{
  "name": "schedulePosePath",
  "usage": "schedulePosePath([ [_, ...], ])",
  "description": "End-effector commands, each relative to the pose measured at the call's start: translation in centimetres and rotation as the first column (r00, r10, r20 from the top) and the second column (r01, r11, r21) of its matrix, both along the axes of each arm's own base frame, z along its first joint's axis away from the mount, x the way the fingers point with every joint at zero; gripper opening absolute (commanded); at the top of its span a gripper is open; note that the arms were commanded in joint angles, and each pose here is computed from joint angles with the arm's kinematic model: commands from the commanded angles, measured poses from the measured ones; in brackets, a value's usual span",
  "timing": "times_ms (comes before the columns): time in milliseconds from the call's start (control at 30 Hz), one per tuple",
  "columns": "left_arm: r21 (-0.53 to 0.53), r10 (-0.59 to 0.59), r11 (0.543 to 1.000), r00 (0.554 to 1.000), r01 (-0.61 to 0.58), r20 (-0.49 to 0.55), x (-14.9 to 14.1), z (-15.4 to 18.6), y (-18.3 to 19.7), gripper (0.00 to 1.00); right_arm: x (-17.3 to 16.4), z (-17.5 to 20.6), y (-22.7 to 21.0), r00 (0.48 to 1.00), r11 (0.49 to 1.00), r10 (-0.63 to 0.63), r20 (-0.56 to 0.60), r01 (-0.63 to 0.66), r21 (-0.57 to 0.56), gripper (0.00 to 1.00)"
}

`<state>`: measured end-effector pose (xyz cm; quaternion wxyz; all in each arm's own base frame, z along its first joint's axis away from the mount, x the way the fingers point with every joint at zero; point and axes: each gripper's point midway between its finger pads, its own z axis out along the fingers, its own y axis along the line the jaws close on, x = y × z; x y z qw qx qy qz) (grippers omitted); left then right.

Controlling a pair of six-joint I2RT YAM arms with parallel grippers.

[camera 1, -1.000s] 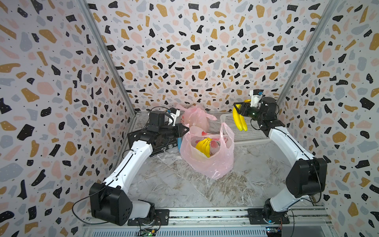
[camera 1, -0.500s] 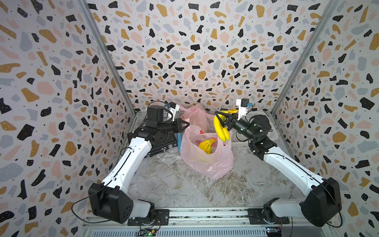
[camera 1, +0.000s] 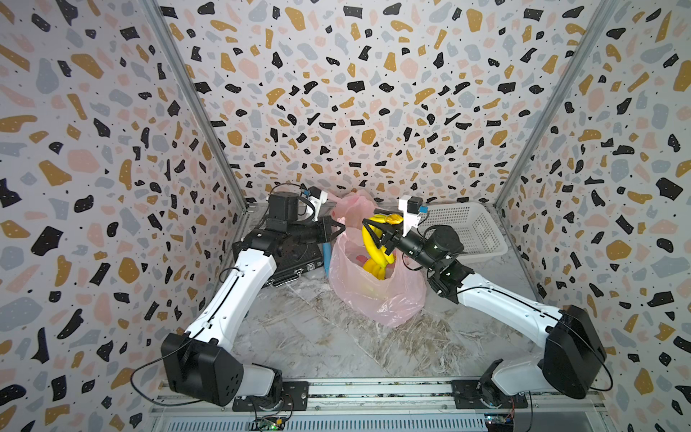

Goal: Place the banana into a plastic bag & tie a knot
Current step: Place the banana into the plastic bag.

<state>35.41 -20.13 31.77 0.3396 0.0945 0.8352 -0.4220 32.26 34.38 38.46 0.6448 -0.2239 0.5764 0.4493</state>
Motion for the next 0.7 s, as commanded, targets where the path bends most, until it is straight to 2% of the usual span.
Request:
schedulePosePath([
  [0, -0.014, -0.023, 1.000, 0.998, 0.024, 0.064, -0.3, 2.0, -0.3, 0.00, 0.8, -0.2, 0.1, 0.992, 0.997, -0.079, 0.100, 0.078, 0.008, 0.46],
  [200, -0.016, -0.031, 0.999, 0.997, 0.032, 0.068, -0.3, 2.1, -0.4, 0.00, 2.2, -4.0, 0.6, 0.977, 0.987, -0.155, 0.148, 0.160, -0.025, 0.46],
  [367, -0.018, -0.033, 0.999, 0.997, 0.034, 0.076, -0.2, 2.4, -0.4, 0.00, 1.4, -7.1, 0.9, 0.976, 0.980, -0.150, 0.156, 0.167, -0.103, 0.46],
  [500, -0.018, -0.034, 0.999, 0.996, 0.036, 0.080, -0.1, 2.5, -0.5, 0.00, 0.2, -9.8, 0.8, 0.981, 0.969, -0.137, 0.137, 0.162, -0.189, 0.45],
  [667, -0.021, -0.039, 0.999, 0.996, 0.041, 0.081, -0.1, 2.6, -0.5, 0.00, -0.2, -12.7, 0.3, 0.979, 0.923, -0.158, 0.127, 0.192, -0.334, 0.46],
])
